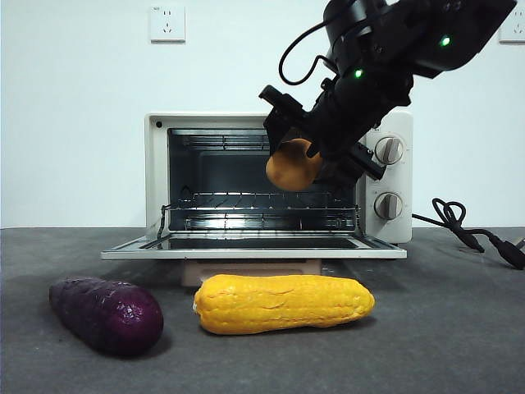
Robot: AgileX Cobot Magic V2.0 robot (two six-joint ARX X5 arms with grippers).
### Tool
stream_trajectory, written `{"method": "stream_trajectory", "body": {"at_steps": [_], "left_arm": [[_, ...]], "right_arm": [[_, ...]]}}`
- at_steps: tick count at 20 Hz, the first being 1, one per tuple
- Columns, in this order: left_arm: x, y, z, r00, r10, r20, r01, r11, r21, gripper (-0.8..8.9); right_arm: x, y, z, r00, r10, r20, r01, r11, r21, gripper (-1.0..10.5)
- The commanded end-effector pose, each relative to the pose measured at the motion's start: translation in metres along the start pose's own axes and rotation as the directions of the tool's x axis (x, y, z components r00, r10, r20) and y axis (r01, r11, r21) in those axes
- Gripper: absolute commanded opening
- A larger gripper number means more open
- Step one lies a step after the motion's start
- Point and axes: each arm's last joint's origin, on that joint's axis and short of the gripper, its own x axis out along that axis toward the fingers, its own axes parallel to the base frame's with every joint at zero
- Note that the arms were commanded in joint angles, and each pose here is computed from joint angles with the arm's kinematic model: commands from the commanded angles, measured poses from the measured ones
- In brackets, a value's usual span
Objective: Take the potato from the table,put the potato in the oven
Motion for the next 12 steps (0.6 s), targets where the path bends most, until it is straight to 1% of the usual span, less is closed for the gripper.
{"method": "stream_trajectory", "body": {"at_steps": [1, 3, 4, 5, 6, 7, 8, 9, 12], "left_arm": [[0.0011, -0.0002, -0.0020, 1.000, -0.001, -0.007, 0.001, 1.000, 0.011, -0.08], [0.0011, -0.0002, -0.0028, 1.000, -0.001, -0.014, 0.001, 1.000, 0.010, -0.08], [0.0012, -0.0002, -0.0029, 1.000, -0.001, -0.016, 0.001, 1.000, 0.010, -0.08], [0.0012, -0.0002, -0.0028, 1.000, -0.001, -0.016, 0.001, 1.000, 0.010, -0.08], [0.0013, -0.0002, -0.0029, 1.000, 0.000, -0.016, 0.001, 1.000, 0.010, -0.08], [0.0012, -0.0002, -0.0029, 1.000, 0.000, -0.016, 0.001, 1.000, 0.010, -0.08], [0.0012, -0.0002, -0.0029, 1.000, -0.001, -0.017, 0.001, 1.000, 0.010, -0.08], [0.0013, -0.0002, -0.0031, 1.000, -0.001, -0.018, 0.001, 1.000, 0.010, -0.08], [0.0013, -0.0003, -0.0037, 1.000, -0.001, -0.024, 0.002, 1.000, 0.008, -0.08]], "right_arm": [[0.0090, -0.0052, -0.0062, 0.999, -0.046, 0.021, 0.046, 0.999, 0.016, -0.2], [0.0125, -0.0092, -0.0097, 0.997, -0.074, 0.027, 0.074, 0.997, 0.015, -0.1], [0.0130, -0.0109, -0.0091, 0.997, -0.077, 0.026, 0.076, 0.997, 0.016, 0.4], [0.0130, -0.0112, -0.0092, 0.997, -0.077, 0.022, 0.077, 0.997, 0.015, 1.4], [0.0130, -0.0112, -0.0091, 0.997, -0.077, 0.023, 0.076, 0.997, 0.015, 2.7], [0.0129, -0.0112, -0.0089, 0.997, -0.076, 0.023, 0.075, 0.997, 0.015, 4.3], [0.0130, -0.0114, -0.0086, 0.997, -0.075, 0.024, 0.075, 0.997, 0.016, 5.5], [0.0130, -0.0113, -0.0087, 0.997, -0.072, 0.022, 0.072, 0.997, 0.016, 6.0], [0.0134, -0.0091, -0.0062, 0.998, -0.059, 0.025, 0.058, 0.998, 0.035, 6.0]]}}
